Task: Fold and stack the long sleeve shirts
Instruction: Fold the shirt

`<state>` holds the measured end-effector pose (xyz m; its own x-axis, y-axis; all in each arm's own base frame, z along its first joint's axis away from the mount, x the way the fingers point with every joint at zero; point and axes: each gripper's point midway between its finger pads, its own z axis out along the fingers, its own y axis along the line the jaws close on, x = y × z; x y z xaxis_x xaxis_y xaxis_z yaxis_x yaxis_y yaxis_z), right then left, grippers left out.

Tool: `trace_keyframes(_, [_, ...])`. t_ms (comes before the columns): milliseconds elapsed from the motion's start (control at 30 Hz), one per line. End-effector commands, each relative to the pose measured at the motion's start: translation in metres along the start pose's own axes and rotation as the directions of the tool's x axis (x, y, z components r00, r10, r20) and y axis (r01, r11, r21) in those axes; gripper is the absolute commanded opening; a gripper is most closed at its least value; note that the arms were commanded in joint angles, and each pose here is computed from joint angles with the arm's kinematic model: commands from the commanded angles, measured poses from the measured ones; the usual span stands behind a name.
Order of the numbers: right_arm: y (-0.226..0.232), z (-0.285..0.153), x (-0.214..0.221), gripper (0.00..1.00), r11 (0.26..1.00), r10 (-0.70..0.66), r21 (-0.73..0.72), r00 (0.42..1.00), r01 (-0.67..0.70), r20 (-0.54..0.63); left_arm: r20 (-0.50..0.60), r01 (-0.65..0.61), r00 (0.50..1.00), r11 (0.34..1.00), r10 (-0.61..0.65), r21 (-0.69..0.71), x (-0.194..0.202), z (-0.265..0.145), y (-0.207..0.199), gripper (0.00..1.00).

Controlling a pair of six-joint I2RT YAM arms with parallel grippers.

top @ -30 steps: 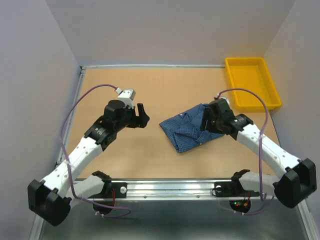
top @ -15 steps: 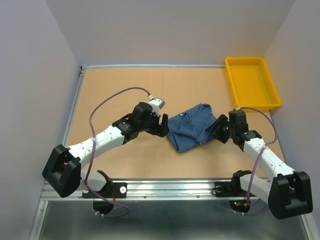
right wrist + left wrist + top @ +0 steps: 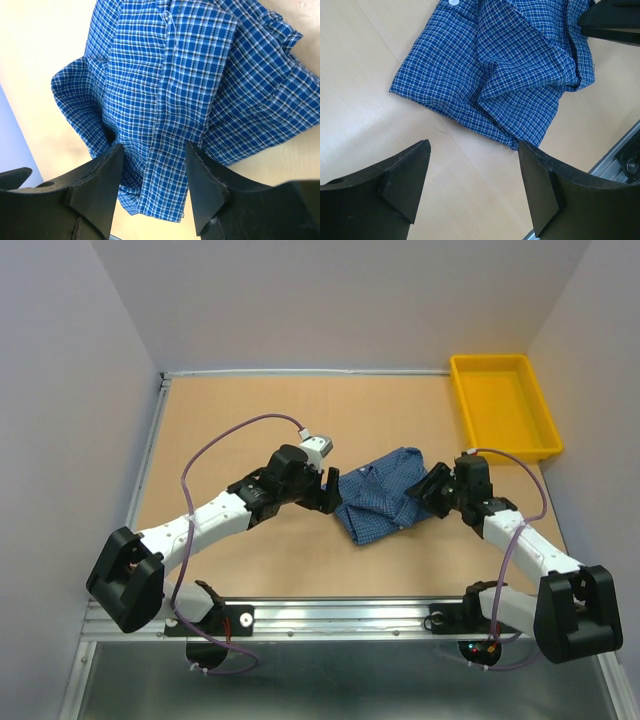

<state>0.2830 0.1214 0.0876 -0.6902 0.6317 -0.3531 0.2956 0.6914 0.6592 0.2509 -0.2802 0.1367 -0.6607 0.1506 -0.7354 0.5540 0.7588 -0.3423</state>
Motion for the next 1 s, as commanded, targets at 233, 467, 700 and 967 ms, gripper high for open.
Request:
trace_keyframes(233, [-0.019,-0.003,-0.007,0.59,0.998,0.019,0.051,0.996,-0.023,0.093,0.023,0.007,1.0,1.0,-0.008,0.015,-0.002,0.001,-0.005,0.82])
trace_keyframes(467, [-0.017,-0.001,-0.014,0.58,0.998,0.009,0.063,0.995,-0.016,0.103,0.023,0.011,1.0,1.0,-0.011,0.015,0.0,0.0,-0.005,0.82])
trace_keyframes(700, [-0.012,0.005,-0.015,0.5,0.999,0.009,0.042,0.996,-0.012,0.094,0.021,0.011,1.0,1.0,-0.011,0.016,-0.001,0.001,-0.005,0.82])
trace_keyframes(967, [0.021,0.005,-0.026,0.35,0.998,-0.018,-0.066,0.997,0.024,0.081,0.015,0.008,1.0,1.0,-0.008,0.015,0.001,0.002,-0.005,0.82])
